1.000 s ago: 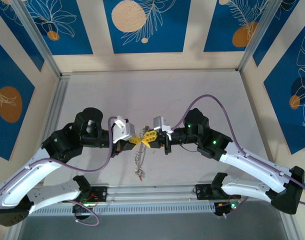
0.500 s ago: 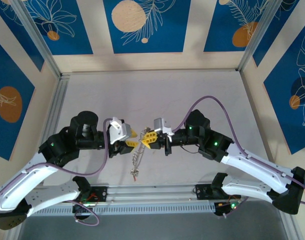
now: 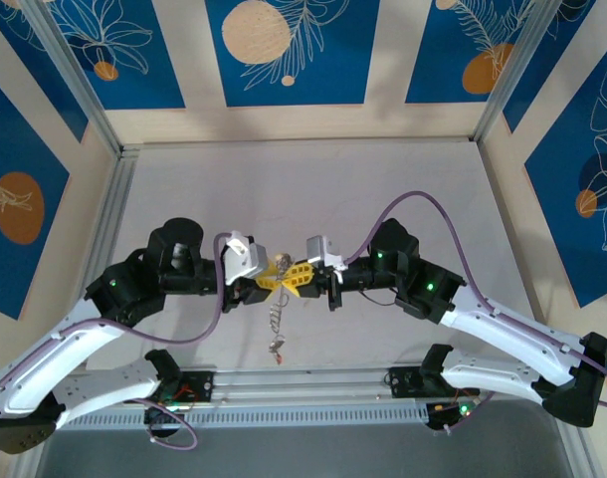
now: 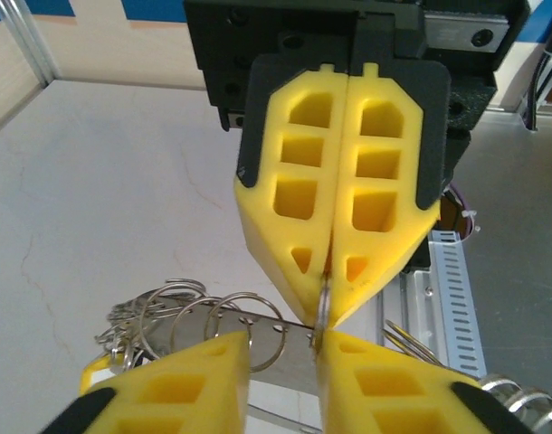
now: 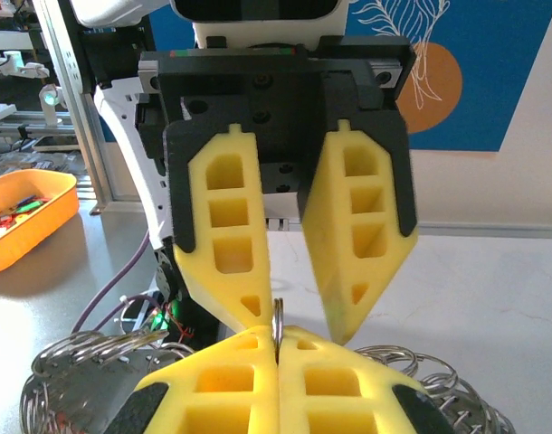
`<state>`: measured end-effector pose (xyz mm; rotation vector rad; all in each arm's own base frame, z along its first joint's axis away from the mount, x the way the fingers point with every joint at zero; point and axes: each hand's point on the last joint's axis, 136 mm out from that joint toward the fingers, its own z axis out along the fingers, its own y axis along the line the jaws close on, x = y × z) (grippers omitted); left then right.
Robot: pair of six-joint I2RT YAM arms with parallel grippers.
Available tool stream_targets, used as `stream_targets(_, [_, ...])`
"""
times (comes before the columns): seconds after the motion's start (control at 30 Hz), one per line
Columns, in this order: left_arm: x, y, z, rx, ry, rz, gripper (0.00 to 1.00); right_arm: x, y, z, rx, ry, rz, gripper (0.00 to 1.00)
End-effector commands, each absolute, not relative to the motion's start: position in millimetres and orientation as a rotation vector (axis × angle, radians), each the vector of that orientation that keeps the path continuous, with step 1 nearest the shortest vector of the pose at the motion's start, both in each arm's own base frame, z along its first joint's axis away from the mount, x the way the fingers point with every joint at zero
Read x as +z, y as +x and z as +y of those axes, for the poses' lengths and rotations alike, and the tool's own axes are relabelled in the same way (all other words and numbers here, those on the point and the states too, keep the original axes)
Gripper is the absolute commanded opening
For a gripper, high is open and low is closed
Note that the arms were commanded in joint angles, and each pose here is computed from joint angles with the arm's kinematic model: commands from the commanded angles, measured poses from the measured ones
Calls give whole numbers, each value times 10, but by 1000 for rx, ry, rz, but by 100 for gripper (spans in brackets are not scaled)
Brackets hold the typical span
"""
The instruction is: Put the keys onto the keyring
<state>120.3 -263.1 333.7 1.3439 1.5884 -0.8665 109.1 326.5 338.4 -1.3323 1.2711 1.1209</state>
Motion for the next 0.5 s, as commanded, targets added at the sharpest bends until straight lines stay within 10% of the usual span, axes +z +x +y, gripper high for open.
stream_targets(0.0, [3438, 1204, -2642, -881, 1332, 1550, 17, 3659, 1012, 3285, 1136, -1333, 1145, 0])
stream_targets(0.1, [3450, 1197, -2657, -890, 1333, 1539, 0, 3633, 1025, 3302, 1135, -1336, 1153, 0])
stream_targets(0.3, [3427, 1179, -2640, -887, 1341, 1530, 0, 3613, 1016, 3287, 1135, -1334, 1159, 1])
stream_targets(0.47, [3463, 1156, -2600, -888, 1330, 1511, 0, 3564, 1040, 3237, 1129, -1304, 1211, 23])
